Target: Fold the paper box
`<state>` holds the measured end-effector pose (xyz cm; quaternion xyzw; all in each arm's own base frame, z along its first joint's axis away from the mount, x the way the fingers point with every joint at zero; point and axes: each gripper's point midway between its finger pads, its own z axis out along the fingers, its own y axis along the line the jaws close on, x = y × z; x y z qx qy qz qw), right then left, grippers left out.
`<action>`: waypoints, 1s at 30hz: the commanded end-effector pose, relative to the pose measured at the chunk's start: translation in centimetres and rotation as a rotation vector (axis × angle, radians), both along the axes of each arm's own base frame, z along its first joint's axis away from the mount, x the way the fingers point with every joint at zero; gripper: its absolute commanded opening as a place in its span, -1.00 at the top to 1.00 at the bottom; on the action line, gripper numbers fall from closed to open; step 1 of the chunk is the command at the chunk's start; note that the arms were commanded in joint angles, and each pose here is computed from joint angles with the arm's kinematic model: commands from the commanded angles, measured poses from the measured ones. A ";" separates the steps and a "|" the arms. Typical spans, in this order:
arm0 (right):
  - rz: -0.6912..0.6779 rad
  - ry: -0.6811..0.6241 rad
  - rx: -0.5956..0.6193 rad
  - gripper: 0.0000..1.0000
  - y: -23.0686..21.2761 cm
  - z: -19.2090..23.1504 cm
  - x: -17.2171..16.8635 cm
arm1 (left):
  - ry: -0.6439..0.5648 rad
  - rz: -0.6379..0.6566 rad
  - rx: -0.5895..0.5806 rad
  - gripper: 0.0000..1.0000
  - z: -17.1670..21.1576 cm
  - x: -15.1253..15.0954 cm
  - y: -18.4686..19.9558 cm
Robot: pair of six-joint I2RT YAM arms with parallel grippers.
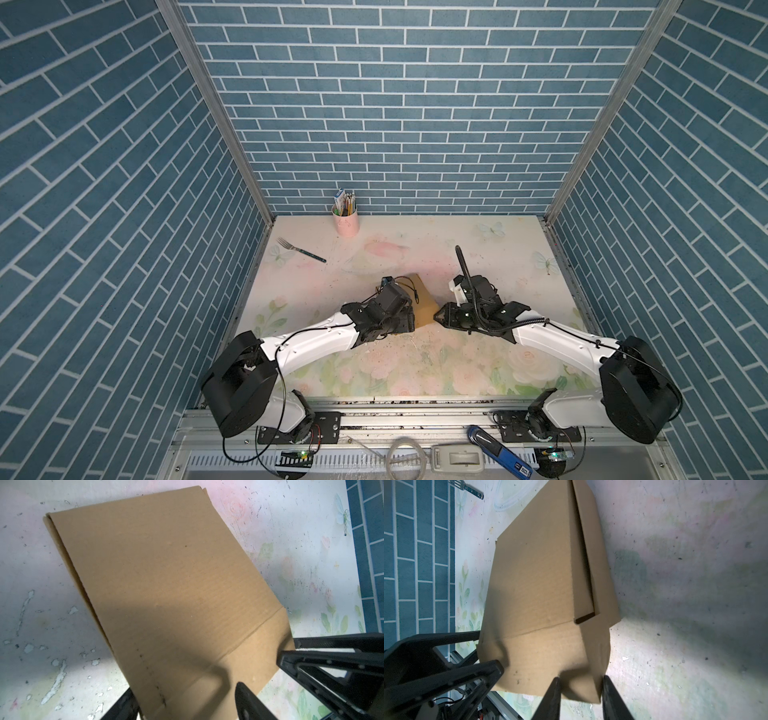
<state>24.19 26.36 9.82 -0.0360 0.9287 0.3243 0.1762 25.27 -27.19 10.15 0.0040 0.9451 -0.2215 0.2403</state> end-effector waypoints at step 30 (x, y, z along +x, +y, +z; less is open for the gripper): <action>0.046 -0.025 0.026 0.32 0.9 0.5 -0.2 | 0.006 -0.020 -0.059 -0.47 0.3 -1.1 -0.7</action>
